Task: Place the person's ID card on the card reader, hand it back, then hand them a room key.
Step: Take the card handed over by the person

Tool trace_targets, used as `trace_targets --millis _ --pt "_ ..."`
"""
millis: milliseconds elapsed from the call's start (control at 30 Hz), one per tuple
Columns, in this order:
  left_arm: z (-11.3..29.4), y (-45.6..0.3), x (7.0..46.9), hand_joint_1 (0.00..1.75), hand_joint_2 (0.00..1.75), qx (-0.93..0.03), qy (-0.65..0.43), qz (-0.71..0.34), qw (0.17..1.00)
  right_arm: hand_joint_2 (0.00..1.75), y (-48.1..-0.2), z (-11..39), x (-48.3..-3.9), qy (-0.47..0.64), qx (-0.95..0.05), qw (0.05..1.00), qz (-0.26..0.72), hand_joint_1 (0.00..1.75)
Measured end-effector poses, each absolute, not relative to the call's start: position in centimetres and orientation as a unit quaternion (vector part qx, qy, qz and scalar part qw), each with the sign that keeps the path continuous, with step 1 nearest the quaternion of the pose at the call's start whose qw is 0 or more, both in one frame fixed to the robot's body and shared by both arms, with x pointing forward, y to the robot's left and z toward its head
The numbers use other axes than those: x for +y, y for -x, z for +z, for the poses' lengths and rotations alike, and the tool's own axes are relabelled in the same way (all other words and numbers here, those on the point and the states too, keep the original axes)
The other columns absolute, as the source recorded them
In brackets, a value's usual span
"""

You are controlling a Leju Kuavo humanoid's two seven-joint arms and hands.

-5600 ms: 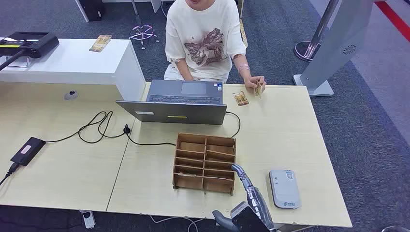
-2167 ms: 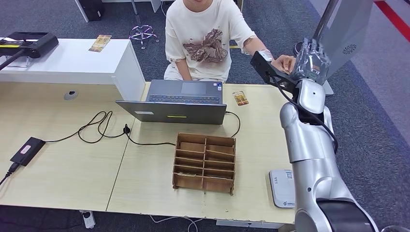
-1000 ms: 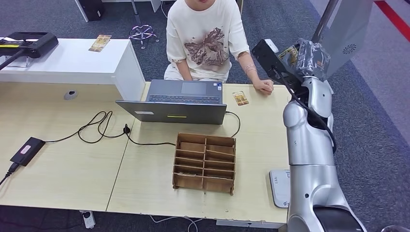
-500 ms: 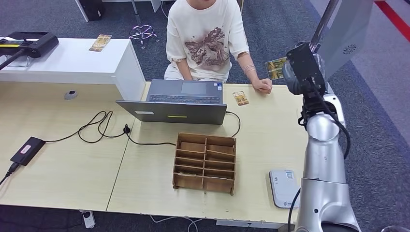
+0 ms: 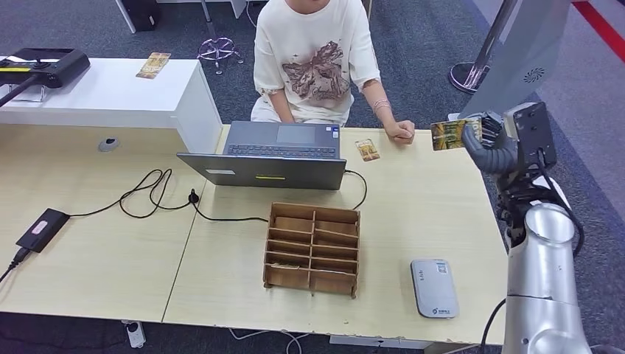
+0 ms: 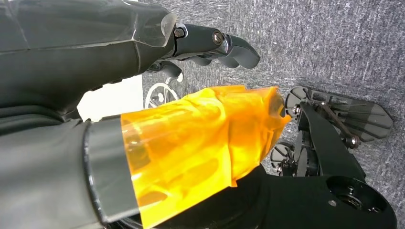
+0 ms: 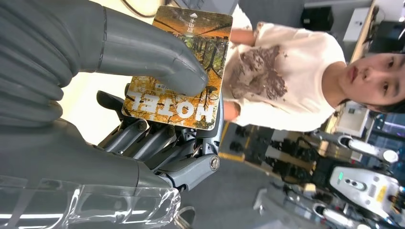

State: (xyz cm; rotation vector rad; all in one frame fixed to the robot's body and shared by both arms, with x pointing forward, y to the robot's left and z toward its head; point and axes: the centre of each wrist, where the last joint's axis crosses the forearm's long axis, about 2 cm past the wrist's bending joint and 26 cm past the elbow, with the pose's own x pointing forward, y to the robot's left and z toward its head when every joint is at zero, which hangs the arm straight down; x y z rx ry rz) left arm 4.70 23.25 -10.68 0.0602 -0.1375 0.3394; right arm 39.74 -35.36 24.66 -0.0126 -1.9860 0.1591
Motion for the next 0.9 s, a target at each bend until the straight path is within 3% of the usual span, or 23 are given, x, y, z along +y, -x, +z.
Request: trace_targets --millis 267,633,900 --pt "-10.7 -4.6 23.2 0.0 0.0 -0.07 -0.03 0.174 0.982 1.75 -36.8 21.8 -39.2 -0.069 -0.829 0.552 0.053 1.75" --pt "-10.7 -4.5 23.0 0.0 0.0 -0.069 -0.028 0.178 0.981 1.75 -34.6 20.6 -40.8 -0.079 -0.819 0.564 0.073 1.75" --pt "-10.7 -4.3 23.0 0.0 0.0 -0.069 -0.027 0.178 0.981 1.75 -30.7 18.0 -43.1 -0.156 -0.798 0.578 0.066 1.75"
